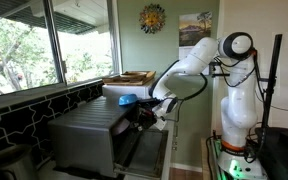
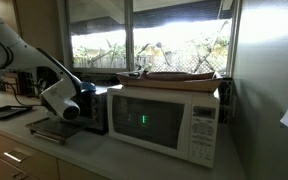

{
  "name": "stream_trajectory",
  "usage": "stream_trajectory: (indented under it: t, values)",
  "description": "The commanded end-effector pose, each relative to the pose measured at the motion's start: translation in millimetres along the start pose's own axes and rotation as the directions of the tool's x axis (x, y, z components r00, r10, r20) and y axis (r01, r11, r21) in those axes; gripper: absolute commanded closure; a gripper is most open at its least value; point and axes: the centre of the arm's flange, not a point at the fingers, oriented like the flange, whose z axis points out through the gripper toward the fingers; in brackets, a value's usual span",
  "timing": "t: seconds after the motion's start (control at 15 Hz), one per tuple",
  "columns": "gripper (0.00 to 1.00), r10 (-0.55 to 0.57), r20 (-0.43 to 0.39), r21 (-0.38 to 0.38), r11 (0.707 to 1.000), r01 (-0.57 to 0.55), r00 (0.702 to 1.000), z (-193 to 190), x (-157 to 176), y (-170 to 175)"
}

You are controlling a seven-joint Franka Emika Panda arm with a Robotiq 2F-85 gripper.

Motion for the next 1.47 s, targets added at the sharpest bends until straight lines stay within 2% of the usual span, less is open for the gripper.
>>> stream_trajectory:
  t: [0.0,0.33,0.67,0.87,1.13,1.4]
  values:
    - [0.00,-0.033,-0.126,-0.056,0.998,0.026,0.992,-4.6,-15.4,9.2]
    - [0.00,-0.056,-0.245,-0.102,0.994,0.032,0.968,-7.5,-8.8,10.6]
    - [0.00,-0.082,-0.325,-0.129,0.991,0.041,0.942,-14.2,-6.2,11.2]
    - [0.00,-0.109,-0.403,-0.145,0.988,0.054,0.909,-22.1,-4.5,11.7]
    - [0.00,-0.127,-0.451,-0.153,0.986,0.064,0.883,-25.6,-5.3,10.7]
    - [0.00,-0.145,-0.458,-0.181,0.981,0.068,0.877,-27.1,-11.5,14.0]
